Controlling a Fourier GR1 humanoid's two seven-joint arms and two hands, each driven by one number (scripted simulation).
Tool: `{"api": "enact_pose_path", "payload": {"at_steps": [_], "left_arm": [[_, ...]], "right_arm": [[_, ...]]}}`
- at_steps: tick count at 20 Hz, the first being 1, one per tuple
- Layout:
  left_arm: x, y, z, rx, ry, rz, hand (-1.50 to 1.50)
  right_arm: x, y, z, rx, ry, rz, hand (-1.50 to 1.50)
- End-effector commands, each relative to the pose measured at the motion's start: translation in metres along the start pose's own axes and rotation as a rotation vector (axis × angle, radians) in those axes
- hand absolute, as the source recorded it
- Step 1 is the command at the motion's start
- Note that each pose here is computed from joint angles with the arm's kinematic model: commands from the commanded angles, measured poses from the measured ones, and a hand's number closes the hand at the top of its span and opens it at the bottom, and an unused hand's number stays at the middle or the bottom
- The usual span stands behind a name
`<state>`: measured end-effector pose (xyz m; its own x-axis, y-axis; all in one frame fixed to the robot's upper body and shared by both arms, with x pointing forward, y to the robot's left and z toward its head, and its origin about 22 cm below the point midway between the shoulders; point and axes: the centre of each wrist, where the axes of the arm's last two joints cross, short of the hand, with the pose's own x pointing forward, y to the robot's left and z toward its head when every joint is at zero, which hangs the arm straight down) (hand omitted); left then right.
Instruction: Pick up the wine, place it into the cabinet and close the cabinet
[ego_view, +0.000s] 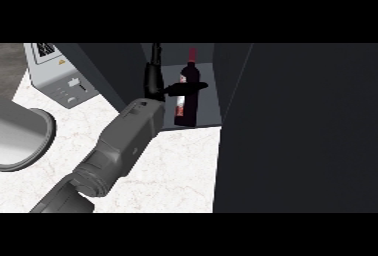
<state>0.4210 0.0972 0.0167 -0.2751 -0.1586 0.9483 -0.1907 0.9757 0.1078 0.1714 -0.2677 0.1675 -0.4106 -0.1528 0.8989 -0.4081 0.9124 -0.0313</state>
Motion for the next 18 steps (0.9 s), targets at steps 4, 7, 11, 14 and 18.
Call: {"api": "enact_pose_path", "payload": {"at_steps": [4, 7, 11, 14, 18], "left_arm": [[0.009, -0.016, 0.013, -0.038, -0.075, 0.113, -1.5], [0.006, -0.021, 0.03, -0.027, -0.068, 0.126, -1.5], [0.004, -0.029, 0.053, -0.042, -0.052, 0.146, -1.5], [0.008, -0.034, 0.079, -0.076, -0.068, 0.182, -1.5], [0.02, -0.041, 0.114, -0.083, -0.042, 0.245, -1.5]], "right_arm": [[0.0, 0.004, 0.009, -0.022, 0.009, 0.02, -1.5], [0.006, -0.005, 0.004, -0.016, 0.008, -0.003, -1.5], [0.013, 0.015, 0.014, -0.04, 0.018, 0.006, -1.5], [0.02, 0.01, 0.019, -0.067, 0.018, 0.029, -1.5], [0.015, 0.001, 0.012, -0.093, 0.016, 0.045, -1.5]]}}
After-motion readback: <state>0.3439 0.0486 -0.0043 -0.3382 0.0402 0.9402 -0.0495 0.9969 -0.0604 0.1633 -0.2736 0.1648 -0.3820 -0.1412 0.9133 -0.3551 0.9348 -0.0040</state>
